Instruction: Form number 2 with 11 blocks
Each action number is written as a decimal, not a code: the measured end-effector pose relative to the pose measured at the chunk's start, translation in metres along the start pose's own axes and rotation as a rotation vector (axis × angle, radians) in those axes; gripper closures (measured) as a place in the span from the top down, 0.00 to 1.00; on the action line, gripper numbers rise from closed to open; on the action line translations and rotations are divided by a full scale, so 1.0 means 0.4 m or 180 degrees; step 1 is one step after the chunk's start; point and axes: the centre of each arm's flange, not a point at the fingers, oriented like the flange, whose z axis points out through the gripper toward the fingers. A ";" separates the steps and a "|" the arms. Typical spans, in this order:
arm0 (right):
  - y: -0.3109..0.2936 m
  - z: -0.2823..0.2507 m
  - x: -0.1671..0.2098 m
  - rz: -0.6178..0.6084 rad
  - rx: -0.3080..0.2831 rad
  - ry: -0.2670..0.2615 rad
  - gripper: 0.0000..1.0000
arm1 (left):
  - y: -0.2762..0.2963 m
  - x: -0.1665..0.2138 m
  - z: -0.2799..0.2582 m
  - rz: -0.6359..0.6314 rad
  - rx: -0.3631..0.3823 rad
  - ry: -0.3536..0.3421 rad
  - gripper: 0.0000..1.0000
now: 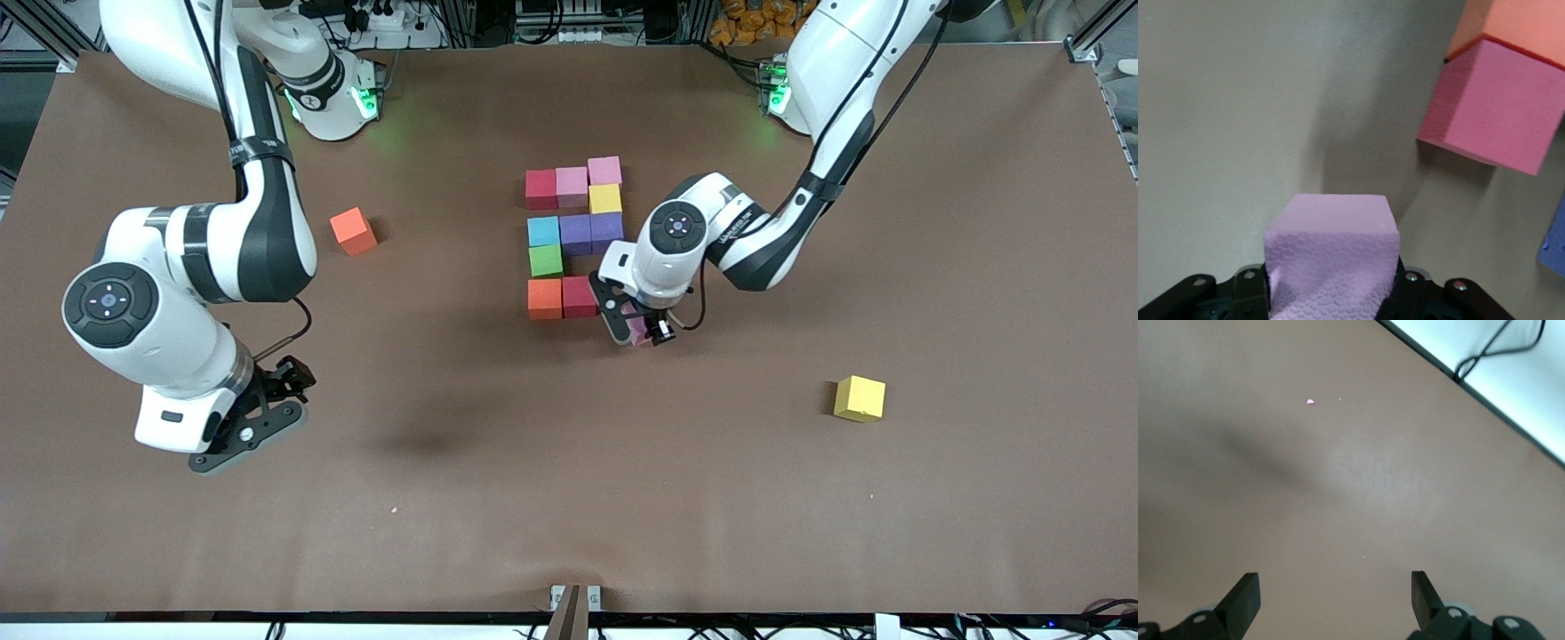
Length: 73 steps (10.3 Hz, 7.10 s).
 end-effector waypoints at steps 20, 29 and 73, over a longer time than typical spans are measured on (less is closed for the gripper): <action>0.164 -0.374 -0.483 0.1109 0.0479 -0.0086 1.00 | 0.193 0.056 0.094 0.0786 0.0118 -0.0218 0.58; 0.228 -0.514 -0.504 0.1674 0.0323 0.0214 1.00 | 0.207 0.083 0.096 0.0869 0.0125 -0.0136 0.58; 0.201 -0.490 -0.497 0.1401 0.0314 0.0055 1.00 | -0.453 -0.805 -1.010 -0.3514 0.0180 0.0166 1.00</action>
